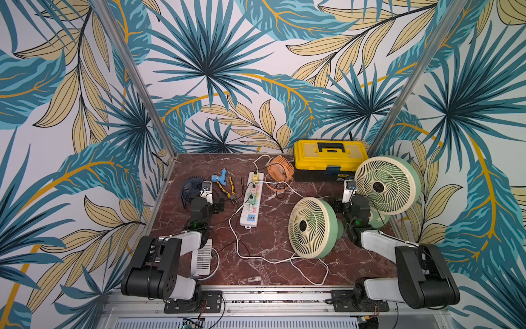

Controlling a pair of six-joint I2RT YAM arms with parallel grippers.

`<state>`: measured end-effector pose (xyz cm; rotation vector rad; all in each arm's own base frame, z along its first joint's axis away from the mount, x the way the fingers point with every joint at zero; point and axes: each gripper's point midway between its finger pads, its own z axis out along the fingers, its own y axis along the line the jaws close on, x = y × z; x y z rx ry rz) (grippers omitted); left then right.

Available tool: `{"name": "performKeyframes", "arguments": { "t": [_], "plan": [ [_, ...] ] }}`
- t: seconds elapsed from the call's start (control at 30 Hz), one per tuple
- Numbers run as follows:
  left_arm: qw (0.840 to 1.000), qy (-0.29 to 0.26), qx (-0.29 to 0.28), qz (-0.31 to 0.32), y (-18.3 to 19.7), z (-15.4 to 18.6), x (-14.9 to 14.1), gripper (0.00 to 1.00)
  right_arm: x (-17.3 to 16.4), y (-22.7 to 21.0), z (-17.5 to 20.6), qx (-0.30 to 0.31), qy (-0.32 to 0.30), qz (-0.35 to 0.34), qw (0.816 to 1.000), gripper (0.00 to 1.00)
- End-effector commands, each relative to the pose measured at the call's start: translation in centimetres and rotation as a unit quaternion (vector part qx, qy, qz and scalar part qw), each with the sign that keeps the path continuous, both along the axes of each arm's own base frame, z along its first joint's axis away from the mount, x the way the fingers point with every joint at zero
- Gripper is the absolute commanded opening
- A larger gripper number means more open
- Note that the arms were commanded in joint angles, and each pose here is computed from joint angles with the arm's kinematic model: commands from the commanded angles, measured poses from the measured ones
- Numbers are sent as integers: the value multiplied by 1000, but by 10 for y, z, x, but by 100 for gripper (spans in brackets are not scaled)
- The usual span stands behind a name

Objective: Unplug the desk fan from the power strip
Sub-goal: Adjust the socket at the center of the board.

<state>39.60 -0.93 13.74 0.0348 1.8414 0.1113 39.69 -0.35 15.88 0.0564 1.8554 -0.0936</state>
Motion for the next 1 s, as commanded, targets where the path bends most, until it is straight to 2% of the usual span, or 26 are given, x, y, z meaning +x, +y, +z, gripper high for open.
{"name": "performKeyframes", "arguments": {
  "t": [0.0,0.23,0.47,0.73,0.83,0.97],
  "plan": [
    [1000,19,-3,12,1,8,-3,100,-10,4,12,13,45,-2,999,100],
    [999,1,-47,25,-2,39,-15,100,-26,20,64,62,97,-22,993,99],
    [995,17,-101,7,-20,62,-24,100,-40,75,102,89,120,3,989,100],
    [981,82,-175,-34,-49,67,-39,100,-43,178,96,103,174,73,977,100],
    [977,102,-183,-37,-51,63,-48,100,-44,223,84,91,193,102,972,99],
    [978,98,-184,-31,-47,67,-57,100,-42,268,62,94,210,112,967,99]
  ]
}}
